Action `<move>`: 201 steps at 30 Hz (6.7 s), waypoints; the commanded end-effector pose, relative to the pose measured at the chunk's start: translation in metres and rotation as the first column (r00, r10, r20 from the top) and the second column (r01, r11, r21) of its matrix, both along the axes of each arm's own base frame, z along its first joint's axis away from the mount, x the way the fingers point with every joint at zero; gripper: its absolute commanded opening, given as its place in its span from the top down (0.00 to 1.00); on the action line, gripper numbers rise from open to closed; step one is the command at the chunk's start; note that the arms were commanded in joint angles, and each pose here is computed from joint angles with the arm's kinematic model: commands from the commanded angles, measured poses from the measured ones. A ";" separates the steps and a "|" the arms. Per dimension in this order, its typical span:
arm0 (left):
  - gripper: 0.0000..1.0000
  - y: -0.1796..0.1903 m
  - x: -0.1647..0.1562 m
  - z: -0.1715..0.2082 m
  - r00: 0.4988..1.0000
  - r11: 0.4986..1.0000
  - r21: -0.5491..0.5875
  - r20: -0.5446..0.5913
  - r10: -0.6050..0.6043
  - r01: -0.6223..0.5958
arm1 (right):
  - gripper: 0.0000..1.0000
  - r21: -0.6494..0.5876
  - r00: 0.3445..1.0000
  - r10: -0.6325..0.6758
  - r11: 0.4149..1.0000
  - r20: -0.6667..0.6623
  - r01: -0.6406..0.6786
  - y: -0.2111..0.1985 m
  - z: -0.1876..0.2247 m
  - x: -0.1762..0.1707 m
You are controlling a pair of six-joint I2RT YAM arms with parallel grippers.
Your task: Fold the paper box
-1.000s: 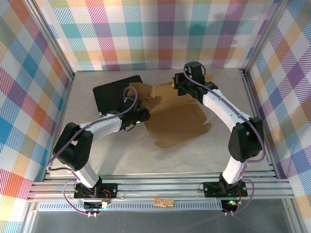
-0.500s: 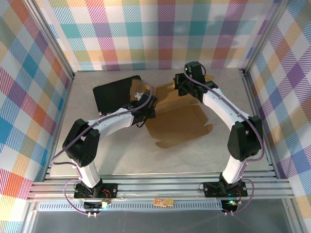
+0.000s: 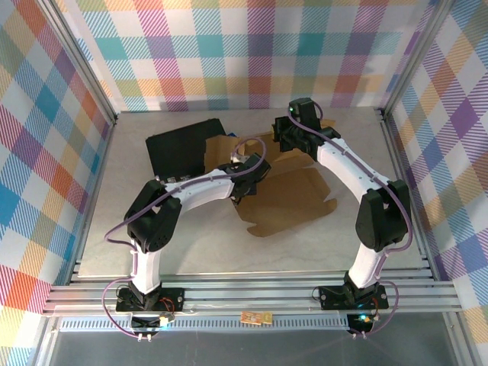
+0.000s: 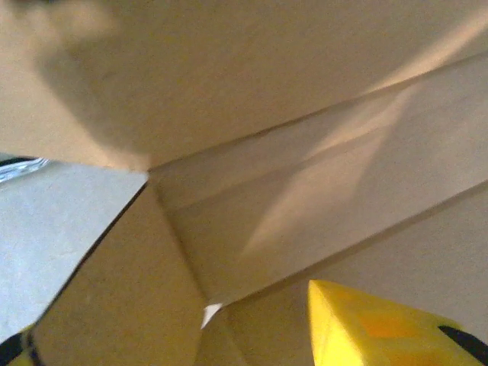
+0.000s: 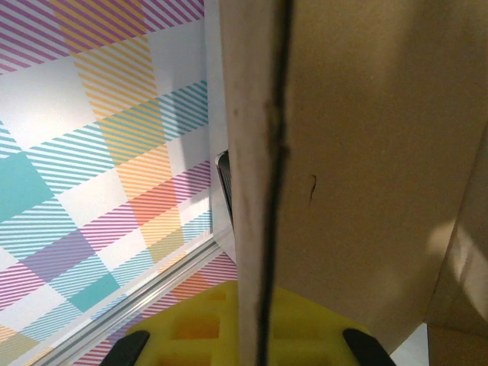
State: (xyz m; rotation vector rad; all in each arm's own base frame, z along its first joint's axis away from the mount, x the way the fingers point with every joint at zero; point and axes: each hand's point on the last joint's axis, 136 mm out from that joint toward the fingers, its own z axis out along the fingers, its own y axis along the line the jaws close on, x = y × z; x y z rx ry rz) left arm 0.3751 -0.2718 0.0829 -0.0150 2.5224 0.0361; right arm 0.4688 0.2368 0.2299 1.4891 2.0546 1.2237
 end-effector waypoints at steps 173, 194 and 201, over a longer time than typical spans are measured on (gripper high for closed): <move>0.42 -0.096 -0.051 0.057 0.597 0.802 0.076 0.627 -0.500 0.592 | 1.00 0.047 0.674 0.547 0.759 0.497 -0.650 0.027 -0.024 0.000; 0.41 -0.079 -0.039 0.021 0.671 0.864 0.147 0.572 -0.472 0.482 | 1.00 -0.001 0.633 0.588 0.733 0.504 -0.680 0.017 -0.043 -0.022; 0.41 -0.069 -0.036 0.014 0.693 0.885 0.169 0.566 -0.447 0.433 | 1.00 0.003 0.640 0.566 0.748 0.520 -0.664 0.005 -0.057 -0.034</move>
